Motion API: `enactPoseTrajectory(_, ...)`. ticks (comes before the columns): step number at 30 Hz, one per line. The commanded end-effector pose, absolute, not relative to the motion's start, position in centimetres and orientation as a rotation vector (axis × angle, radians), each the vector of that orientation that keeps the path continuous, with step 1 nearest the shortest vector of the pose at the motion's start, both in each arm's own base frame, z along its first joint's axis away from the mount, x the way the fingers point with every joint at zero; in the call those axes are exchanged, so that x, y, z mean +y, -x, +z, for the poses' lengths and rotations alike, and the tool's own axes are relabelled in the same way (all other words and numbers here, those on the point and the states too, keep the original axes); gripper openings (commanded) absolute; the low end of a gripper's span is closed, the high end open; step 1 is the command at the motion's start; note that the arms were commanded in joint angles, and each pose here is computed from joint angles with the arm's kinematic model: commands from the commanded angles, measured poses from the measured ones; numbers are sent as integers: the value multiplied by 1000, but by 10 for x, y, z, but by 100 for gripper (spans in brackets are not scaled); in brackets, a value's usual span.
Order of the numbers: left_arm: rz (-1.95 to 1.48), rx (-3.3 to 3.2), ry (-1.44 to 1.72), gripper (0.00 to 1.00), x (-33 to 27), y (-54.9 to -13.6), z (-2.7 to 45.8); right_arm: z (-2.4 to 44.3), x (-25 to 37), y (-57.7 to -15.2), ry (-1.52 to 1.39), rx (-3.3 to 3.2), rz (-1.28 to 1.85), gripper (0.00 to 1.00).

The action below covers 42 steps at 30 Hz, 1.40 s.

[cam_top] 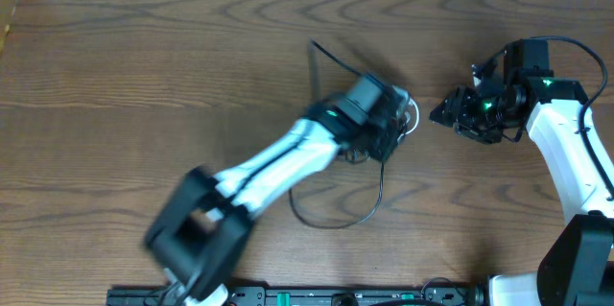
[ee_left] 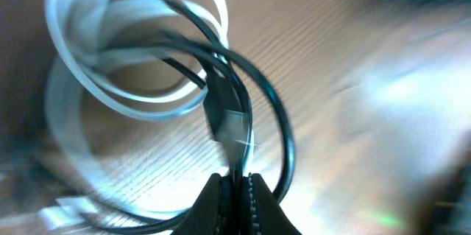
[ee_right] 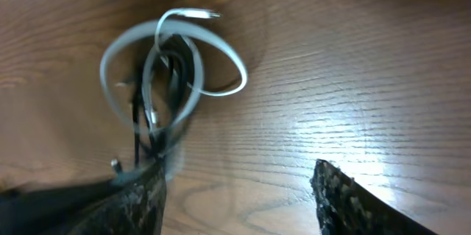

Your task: Untangle cables

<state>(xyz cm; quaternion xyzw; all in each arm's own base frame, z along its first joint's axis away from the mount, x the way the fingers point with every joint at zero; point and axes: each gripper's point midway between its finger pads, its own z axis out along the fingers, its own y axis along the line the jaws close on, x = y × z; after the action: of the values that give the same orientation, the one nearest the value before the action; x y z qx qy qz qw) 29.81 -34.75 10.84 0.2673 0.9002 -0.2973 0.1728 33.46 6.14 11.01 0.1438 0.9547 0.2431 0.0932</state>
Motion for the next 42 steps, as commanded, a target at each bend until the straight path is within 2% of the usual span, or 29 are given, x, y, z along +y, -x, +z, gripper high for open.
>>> enactPoseTrajectory(1, -1138, 2381, -769, 7, -339, -294, 187, 130, 86, -338, -217, 2761, 908, 58)
enactPoseTrajectory(5, -1204, 2325, -707, 7, -319, -305, 214, 156, 114, -343, -11, 2612, 1155, 59)
enactPoseTrajectory(9, -1203, 2363, -638, 8, -301, -319, 207, 201, 144, -348, 256, 2328, 1423, 60)
enactPoseTrajectory(14, -1198, 2363, -625, 8, -298, -323, 206, 213, 153, -356, 228, 2287, 1481, 59)
enactPoseTrajectory(23, -1198, 2355, -627, 8, -299, -324, 207, 182, 187, -354, 82, 2499, 1336, 56)
enactPoseTrajectory(30, -1197, 2330, -632, 7, -300, -327, 211, 153, 191, -343, -59, 2671, 1145, 39)
enactPoseTrajectory(42, -1199, 2345, -501, 7, -282, -346, 213, 124, 175, -329, -212, 2825, 871, 39)
